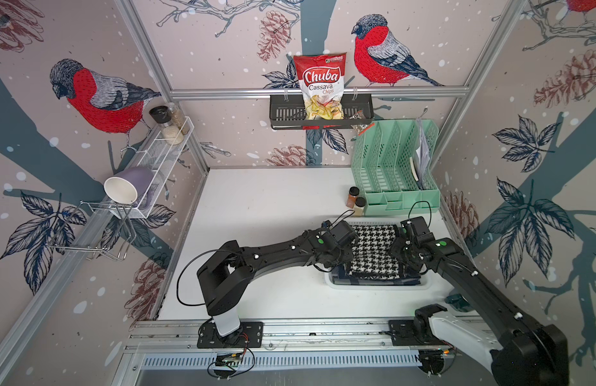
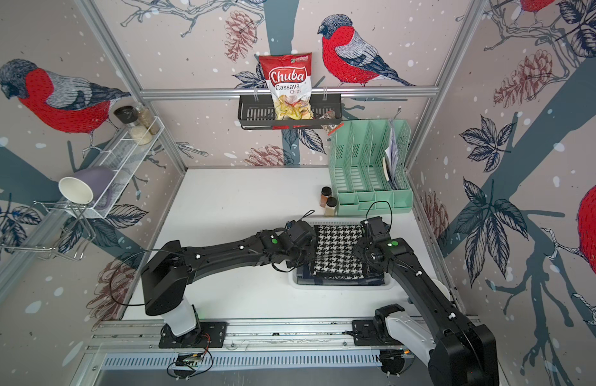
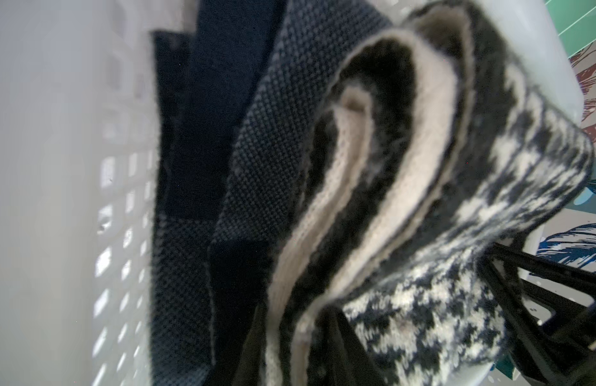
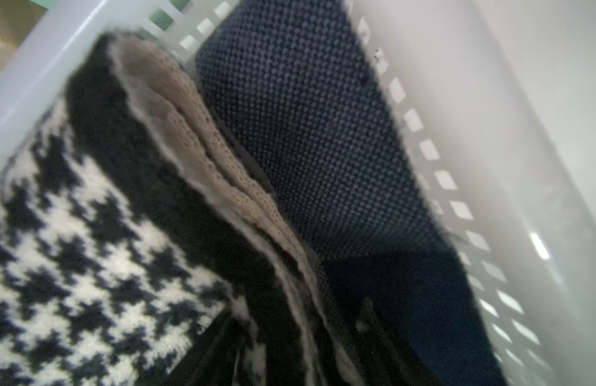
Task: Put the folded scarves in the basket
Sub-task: Place the scarf in the basket.
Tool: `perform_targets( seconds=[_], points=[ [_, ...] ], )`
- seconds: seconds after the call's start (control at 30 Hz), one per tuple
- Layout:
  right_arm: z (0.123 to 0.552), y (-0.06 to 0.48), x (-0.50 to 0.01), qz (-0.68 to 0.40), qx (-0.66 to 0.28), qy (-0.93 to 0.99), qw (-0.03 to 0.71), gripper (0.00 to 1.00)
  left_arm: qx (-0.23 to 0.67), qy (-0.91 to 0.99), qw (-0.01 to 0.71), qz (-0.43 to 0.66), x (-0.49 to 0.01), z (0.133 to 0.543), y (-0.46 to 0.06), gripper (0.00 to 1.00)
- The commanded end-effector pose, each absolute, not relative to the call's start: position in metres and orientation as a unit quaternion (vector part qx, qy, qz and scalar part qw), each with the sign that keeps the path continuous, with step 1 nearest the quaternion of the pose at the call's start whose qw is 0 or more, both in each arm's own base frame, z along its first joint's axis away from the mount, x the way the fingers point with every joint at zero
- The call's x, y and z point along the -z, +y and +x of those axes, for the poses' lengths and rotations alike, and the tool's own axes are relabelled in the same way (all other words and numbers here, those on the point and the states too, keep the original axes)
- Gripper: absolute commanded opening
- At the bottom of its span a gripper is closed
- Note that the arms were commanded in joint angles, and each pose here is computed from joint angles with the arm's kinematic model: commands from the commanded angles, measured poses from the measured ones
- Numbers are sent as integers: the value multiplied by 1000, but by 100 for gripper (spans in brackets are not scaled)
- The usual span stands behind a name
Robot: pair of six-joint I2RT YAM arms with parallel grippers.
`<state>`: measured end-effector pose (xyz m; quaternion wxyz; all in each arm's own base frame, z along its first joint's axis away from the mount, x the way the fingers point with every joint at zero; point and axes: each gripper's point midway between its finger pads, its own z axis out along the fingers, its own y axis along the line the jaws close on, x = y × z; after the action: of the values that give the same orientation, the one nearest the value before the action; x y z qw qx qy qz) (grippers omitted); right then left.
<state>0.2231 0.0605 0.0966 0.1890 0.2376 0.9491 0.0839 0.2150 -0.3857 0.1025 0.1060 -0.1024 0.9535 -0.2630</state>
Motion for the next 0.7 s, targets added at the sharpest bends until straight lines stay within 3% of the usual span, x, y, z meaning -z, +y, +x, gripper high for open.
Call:
perform_targets(
  seconds=[0.0,0.43,0.5,0.53,0.57,0.6,0.67],
  points=[
    [226,58,-102,232,-78,949,199,63,246,958,113,-97,-100,215,-379,36],
    [250,54,-174,244,-106,916,300,73,284,930,209,-105,-193,236,-362,60],
    [260,55,-192,239,-114,907,326,83,293,923,226,-107,-210,241,-355,68],
    [266,54,-201,237,-116,903,340,96,300,918,234,-109,-218,245,-350,75],
    [271,53,-210,237,-116,898,354,100,310,912,244,-110,-227,250,-345,88],
    [276,52,-218,237,-114,893,366,100,316,907,255,-112,-235,255,-338,97],
    [290,49,-238,234,-112,880,399,100,329,894,279,-120,-250,267,-320,98]
  ],
)
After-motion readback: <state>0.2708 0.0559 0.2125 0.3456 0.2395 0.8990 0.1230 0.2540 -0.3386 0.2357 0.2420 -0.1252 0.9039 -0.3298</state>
